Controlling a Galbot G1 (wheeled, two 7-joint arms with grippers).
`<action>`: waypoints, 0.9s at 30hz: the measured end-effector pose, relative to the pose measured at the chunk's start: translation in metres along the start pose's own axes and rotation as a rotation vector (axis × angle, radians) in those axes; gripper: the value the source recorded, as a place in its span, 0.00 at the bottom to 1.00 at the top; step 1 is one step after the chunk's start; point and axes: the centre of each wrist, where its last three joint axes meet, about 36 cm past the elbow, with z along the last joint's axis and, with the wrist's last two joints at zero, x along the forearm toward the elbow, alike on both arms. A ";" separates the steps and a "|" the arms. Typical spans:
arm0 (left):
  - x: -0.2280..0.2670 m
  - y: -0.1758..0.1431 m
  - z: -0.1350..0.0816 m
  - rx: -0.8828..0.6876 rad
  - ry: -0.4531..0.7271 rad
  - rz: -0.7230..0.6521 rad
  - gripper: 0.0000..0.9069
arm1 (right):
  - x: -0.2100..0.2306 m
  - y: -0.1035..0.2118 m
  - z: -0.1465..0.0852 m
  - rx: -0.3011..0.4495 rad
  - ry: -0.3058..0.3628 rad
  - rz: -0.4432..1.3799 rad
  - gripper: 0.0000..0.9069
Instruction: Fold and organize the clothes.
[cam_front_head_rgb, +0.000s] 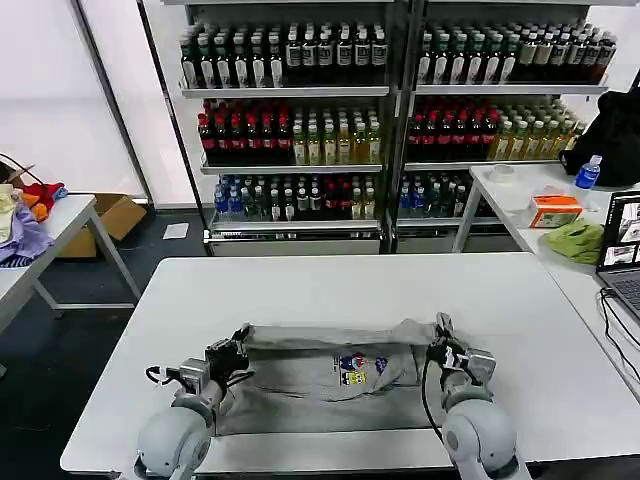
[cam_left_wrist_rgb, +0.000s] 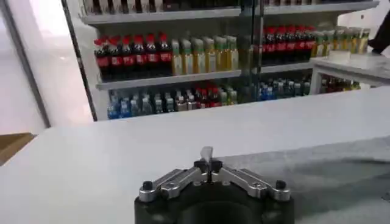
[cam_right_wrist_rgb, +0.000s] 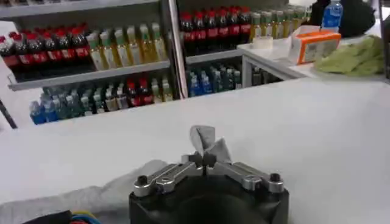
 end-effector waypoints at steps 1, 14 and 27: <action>0.003 -0.001 0.001 0.000 0.000 0.000 0.01 | 0.002 -0.001 0.002 0.001 0.004 0.001 0.00; 0.027 -0.015 0.025 -0.017 0.037 -0.008 0.01 | 0.026 -0.005 0.030 0.019 0.053 0.005 0.00; 0.036 -0.017 0.038 -0.048 0.072 -0.034 0.92 | 0.024 -0.014 0.046 0.059 0.086 0.045 0.08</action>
